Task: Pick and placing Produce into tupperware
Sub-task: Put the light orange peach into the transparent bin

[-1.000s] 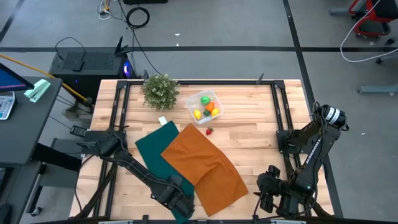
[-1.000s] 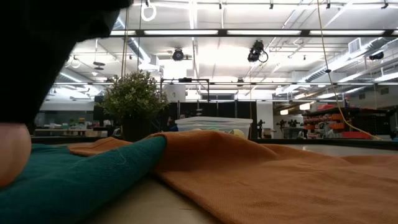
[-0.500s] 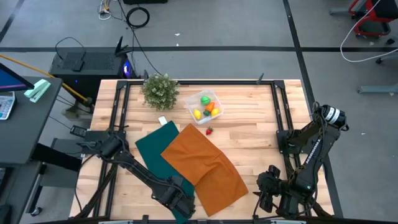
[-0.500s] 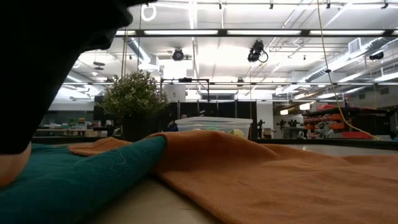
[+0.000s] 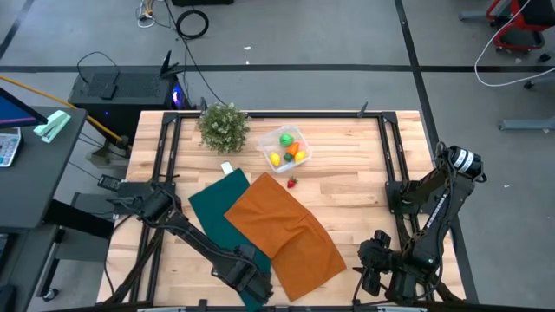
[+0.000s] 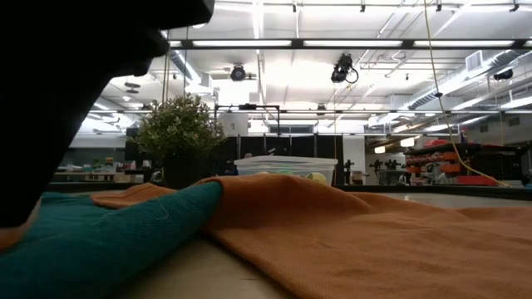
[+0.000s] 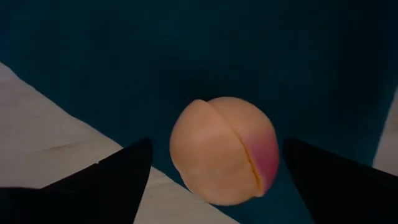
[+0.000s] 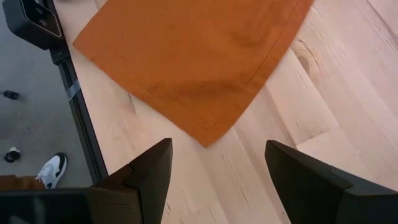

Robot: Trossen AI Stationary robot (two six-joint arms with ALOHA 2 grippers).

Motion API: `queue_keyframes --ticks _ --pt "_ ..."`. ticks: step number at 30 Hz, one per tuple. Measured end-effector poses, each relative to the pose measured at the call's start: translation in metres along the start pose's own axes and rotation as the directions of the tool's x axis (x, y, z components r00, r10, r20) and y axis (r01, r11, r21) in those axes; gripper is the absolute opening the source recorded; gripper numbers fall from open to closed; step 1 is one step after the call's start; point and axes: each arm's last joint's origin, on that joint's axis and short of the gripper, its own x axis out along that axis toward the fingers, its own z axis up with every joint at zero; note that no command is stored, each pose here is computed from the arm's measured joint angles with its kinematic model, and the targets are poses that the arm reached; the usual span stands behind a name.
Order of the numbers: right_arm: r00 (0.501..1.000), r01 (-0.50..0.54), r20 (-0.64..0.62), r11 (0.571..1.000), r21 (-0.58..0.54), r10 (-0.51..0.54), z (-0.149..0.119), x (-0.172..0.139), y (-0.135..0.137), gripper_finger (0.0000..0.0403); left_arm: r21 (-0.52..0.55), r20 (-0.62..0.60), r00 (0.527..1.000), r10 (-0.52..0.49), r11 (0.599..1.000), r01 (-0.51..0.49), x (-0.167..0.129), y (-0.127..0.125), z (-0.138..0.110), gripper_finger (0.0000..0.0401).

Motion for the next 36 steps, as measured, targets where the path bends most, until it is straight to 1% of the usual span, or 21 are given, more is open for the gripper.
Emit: queue_keyframes --ticks 6,13,20,24,30,36 --pt "1.0 0.001 0.012 1.0 0.0 -0.001 0.0003 0.0 0.0 0.0224 -0.001 0.002 1.0 0.001 1.0 -0.001 0.0 0.0 0.0004 0.0332" --pt "1.0 0.001 0.015 1.0 0.0 -0.001 0.0005 0.0 -0.0001 0.0224 0.022 0.002 1.0 0.0 1.0 0.0 0.0 -0.0003 0.0008 0.0296" --pt "1.0 0.001 0.015 1.0 0.006 -0.002 0.0005 0.0 -0.0001 0.0224 0.026 0.002 1.0 0.0 1.0 0.0 0.0 -0.0003 0.0008 0.0266" --pt "1.0 0.001 0.015 1.0 0.006 -0.002 0.0005 0.0 -0.0001 0.0224 0.042 0.002 1.0 0.0 0.999 0.0 -0.0002 -0.0002 0.0008 0.026" --pt "1.0 0.001 0.015 1.0 0.007 -0.002 0.0005 0.0 -0.0001 0.0224 0.043 0.001 1.0 -0.002 0.999 0.001 -0.0003 -0.0003 0.0008 0.0268" --pt "1.0 0.001 0.015 1.0 0.007 -0.001 0.0005 0.0 -0.0001 0.0224 0.047 -0.008 1.0 -0.023 0.999 0.024 -0.0013 -0.0025 0.0007 0.0258"
